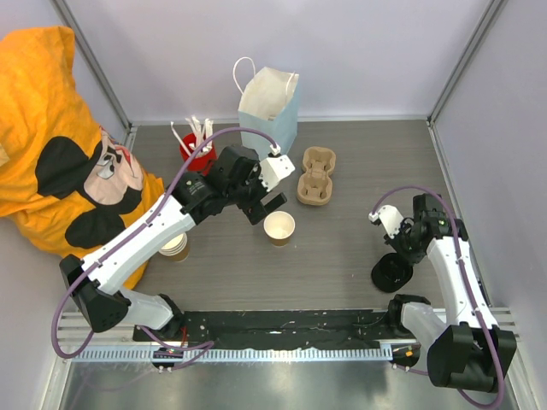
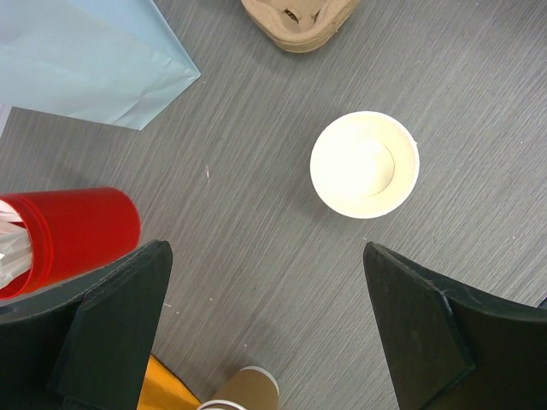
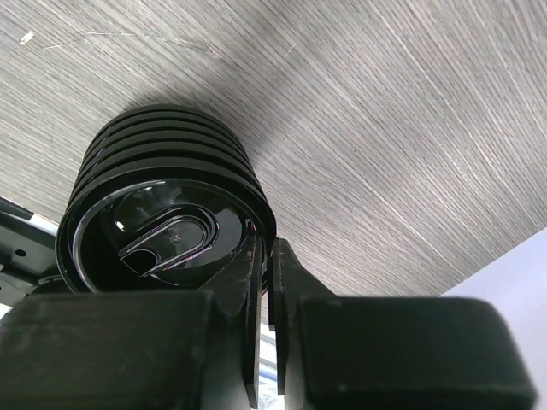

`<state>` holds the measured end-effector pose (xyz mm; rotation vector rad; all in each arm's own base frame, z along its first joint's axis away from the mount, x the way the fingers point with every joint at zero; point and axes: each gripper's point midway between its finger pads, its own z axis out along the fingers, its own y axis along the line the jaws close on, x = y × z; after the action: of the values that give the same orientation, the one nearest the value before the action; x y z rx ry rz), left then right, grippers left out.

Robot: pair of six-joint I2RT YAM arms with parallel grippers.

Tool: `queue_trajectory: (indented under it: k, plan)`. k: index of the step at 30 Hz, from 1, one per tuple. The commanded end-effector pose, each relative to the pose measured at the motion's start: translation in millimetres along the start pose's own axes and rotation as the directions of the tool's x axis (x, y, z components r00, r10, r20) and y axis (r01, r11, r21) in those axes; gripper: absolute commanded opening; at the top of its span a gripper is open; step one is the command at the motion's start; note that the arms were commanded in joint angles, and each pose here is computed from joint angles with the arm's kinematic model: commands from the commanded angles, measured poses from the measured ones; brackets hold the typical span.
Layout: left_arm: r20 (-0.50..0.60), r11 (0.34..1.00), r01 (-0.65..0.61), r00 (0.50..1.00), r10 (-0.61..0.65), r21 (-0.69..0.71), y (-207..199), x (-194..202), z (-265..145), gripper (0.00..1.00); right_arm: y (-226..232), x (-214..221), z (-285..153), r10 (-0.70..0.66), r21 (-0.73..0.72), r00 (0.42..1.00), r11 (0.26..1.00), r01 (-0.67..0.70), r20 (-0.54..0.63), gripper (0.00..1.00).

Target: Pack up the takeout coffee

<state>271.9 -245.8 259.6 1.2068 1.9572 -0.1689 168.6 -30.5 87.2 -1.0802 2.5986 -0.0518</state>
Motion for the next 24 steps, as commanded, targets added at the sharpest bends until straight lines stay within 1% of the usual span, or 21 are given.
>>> queue_trajectory:
  k: [1, 5, 6, 10, 16, 19, 22, 24]
  plan:
    - [0.034, 1.000, 0.023, 0.999, -0.023, 0.008, 1, -10, -6, 1.00, -11, -11, -12, -0.012, 0.058, 0.999, 0.998, 0.009, 0.050, 0.13]
    - [0.032, 1.000, 0.023, 0.999, -0.023, 0.009, 1, -10, -5, 1.00, -10, -12, -15, -0.013, 0.054, 0.998, 0.998, 0.010, 0.059, 0.22]
    - [0.032, 1.000, 0.023, 0.999, -0.023, 0.009, 1, -10, -5, 1.00, -9, -13, -14, -0.011, 0.049, 0.998, 0.999, 0.008, 0.060, 0.29]
    - [0.029, 1.000, 0.026, 0.999, -0.026, 0.010, 1, -9, -5, 1.00, -7, -11, -9, -0.007, 0.033, 0.999, 0.999, 0.005, 0.052, 0.32]
    - [0.031, 1.000, 0.028, 0.999, -0.028, 0.007, 2, -9, -5, 1.00, -3, -9, -1, -0.001, 0.011, 0.999, 1.000, 0.000, 0.047, 0.33]
    - [0.030, 1.000, 0.027, 0.999, -0.028, 0.009, 2, -9, -5, 1.00, -2, -8, 2, 0.002, 0.007, 0.999, 1.000, -0.002, 0.045, 0.28]
    - [0.032, 1.000, 0.027, 0.999, -0.028, 0.009, 2, -9, -5, 1.00, -3, -8, 3, 0.005, 0.008, 0.999, 1.000, -0.005, 0.043, 0.16]
    - [0.034, 1.000, 0.029, 0.999, -0.030, 0.011, 1, -11, -6, 1.00, -5, -10, -1, 0.008, 0.021, 0.999, 1.000, -0.010, 0.051, 0.11]
